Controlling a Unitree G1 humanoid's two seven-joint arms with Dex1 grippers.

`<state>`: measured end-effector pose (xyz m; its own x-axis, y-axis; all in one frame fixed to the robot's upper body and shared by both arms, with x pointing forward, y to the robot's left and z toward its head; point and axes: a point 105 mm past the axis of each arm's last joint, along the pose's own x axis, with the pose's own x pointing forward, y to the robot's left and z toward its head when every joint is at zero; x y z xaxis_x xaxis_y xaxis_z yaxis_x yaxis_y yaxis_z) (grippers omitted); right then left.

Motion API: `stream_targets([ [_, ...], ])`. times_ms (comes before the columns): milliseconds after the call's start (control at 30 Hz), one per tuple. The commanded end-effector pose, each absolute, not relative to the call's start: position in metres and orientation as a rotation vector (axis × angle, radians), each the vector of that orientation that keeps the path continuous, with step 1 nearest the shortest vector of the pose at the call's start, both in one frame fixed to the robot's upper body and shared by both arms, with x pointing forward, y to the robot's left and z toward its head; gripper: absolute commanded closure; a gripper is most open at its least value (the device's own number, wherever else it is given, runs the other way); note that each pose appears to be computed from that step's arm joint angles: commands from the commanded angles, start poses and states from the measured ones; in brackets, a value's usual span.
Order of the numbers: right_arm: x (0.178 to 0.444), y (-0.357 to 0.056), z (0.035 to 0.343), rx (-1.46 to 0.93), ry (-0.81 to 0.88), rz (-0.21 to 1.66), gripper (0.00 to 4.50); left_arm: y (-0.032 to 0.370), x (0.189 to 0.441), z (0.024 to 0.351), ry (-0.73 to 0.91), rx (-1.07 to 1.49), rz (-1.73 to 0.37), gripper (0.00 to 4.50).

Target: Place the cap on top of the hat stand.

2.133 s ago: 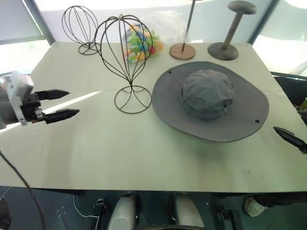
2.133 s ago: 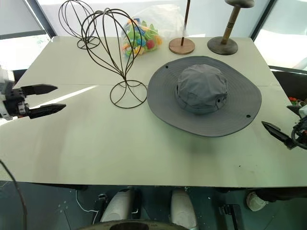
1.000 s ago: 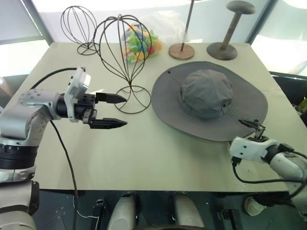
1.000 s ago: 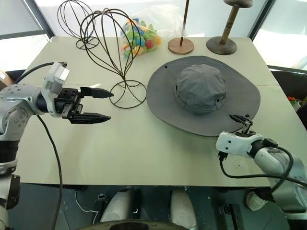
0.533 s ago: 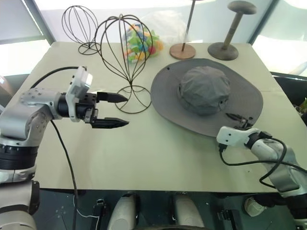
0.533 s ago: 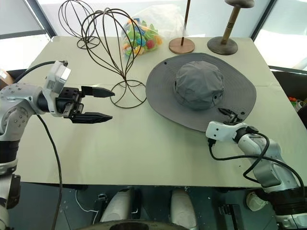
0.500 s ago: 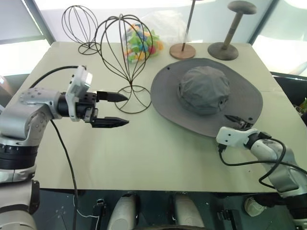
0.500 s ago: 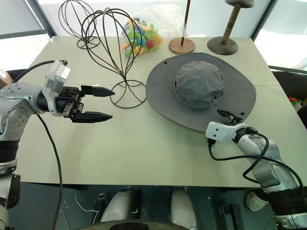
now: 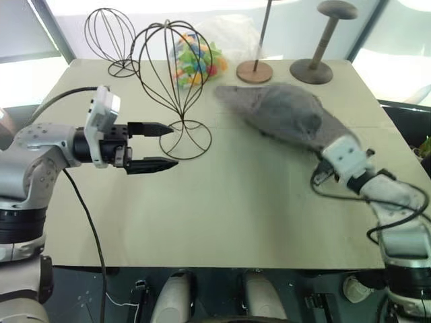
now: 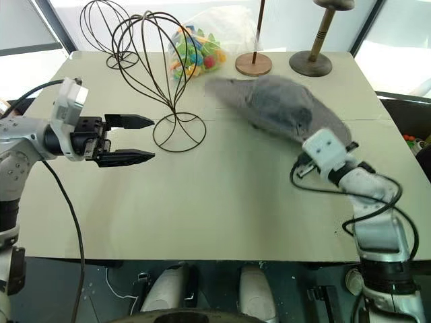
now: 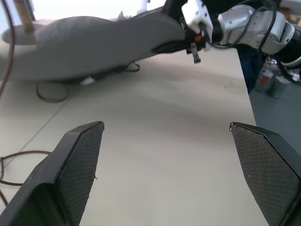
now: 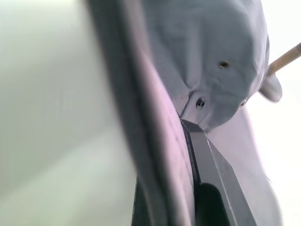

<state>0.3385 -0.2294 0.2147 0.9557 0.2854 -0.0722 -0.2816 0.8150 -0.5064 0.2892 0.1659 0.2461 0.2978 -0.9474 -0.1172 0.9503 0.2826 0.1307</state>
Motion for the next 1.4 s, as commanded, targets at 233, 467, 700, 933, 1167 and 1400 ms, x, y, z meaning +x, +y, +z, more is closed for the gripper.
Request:
stream_targets([
  [233,0.381,-0.179,0.381,-0.338,-0.342,0.425,4.49,0.204,0.278,0.299,-0.175,0.151,-1.066,0.00],
  [467,0.397,-0.119,0.435,-0.391,-0.499,0.537,4.49,0.233,0.265,0.314,-0.224,0.133,-0.919,0.00],
  [700,0.374,-0.049,0.416,-0.526,-0.599,0.764,4.49,0.258,0.240,0.326,-0.242,0.155,-0.791,0.00],
  [933,0.351,-0.035,0.365,-0.769,-0.755,0.728,4.49,0.290,0.207,0.356,-0.308,0.119,-0.657,0.00],
  [1167,0.345,-0.035,0.317,-1.096,-0.959,0.562,4.49,0.299,0.194,0.364,-0.297,0.115,-0.608,0.00],
  [1400,0.362,-0.037,0.294,-1.253,-1.001,0.436,4.49,0.299,0.196,0.365,-0.285,0.113,-0.614,0.00],
])
